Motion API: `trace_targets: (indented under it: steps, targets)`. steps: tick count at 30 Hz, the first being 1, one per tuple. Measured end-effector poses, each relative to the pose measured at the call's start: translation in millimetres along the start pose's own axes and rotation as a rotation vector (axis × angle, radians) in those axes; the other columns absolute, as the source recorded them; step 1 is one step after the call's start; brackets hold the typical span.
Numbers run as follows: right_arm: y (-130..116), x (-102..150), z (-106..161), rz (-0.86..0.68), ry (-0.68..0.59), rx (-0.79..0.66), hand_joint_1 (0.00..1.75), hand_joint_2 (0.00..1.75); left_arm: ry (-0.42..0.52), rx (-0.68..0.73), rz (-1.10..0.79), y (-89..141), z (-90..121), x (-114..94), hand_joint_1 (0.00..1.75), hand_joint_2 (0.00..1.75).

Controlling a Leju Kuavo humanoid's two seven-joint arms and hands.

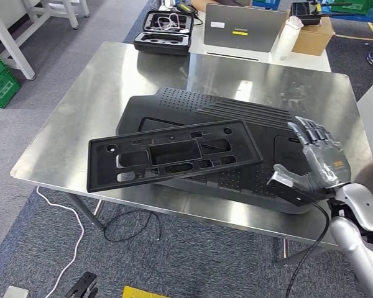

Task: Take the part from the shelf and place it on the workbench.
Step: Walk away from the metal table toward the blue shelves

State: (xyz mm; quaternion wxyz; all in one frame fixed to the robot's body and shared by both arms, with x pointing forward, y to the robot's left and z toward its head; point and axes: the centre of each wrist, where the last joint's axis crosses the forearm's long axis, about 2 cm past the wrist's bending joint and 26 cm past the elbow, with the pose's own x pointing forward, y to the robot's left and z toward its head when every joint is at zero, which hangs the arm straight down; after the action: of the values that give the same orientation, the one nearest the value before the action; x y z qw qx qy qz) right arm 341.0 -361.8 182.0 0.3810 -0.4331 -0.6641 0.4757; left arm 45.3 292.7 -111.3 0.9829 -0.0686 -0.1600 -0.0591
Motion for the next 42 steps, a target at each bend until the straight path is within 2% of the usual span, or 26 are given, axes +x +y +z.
trace_targets:
  steps: [3, 11, 15, 20, 29, 33, 42]
  targets:
    - [-3, -13, 13, -0.08, 0.042, -0.037, 0.0, 0.0, -0.001, -0.002, 0.0, 0, 0, -1, 0.0, 0.0]
    - [-8, -26, 27, -0.108, 0.096, -0.065, 0.0, 0.0, -0.007, -0.003, -0.001, 0, 0, 0, 0.0, 0.0]
    - [-10, -35, 35, -0.238, 0.137, -0.079, 0.0, 0.0, -0.016, -0.021, -0.004, -2, 0, 1, 0.0, 0.0]
    - [-17, -60, 54, -0.435, 0.181, -0.121, 0.0, 0.0, -0.028, -0.033, -0.009, -6, -1, 1, 0.0, 0.0]
    - [-25, -83, 80, -0.511, 0.286, -0.154, 0.0, 0.0, -0.034, -0.038, 0.007, -11, -2, 2, 0.0, 0.0]
    - [-27, -90, 89, -0.525, 0.32, -0.164, 0.0, 1.75, -0.031, -0.036, 0.018, -11, -2, 2, 0.0, 0.0]
    - [-27, -103, 111, -0.576, 0.388, -0.201, 0.0, 1.75, -0.025, -0.02, 0.046, -10, -2, 2, 0.0, 0.0]
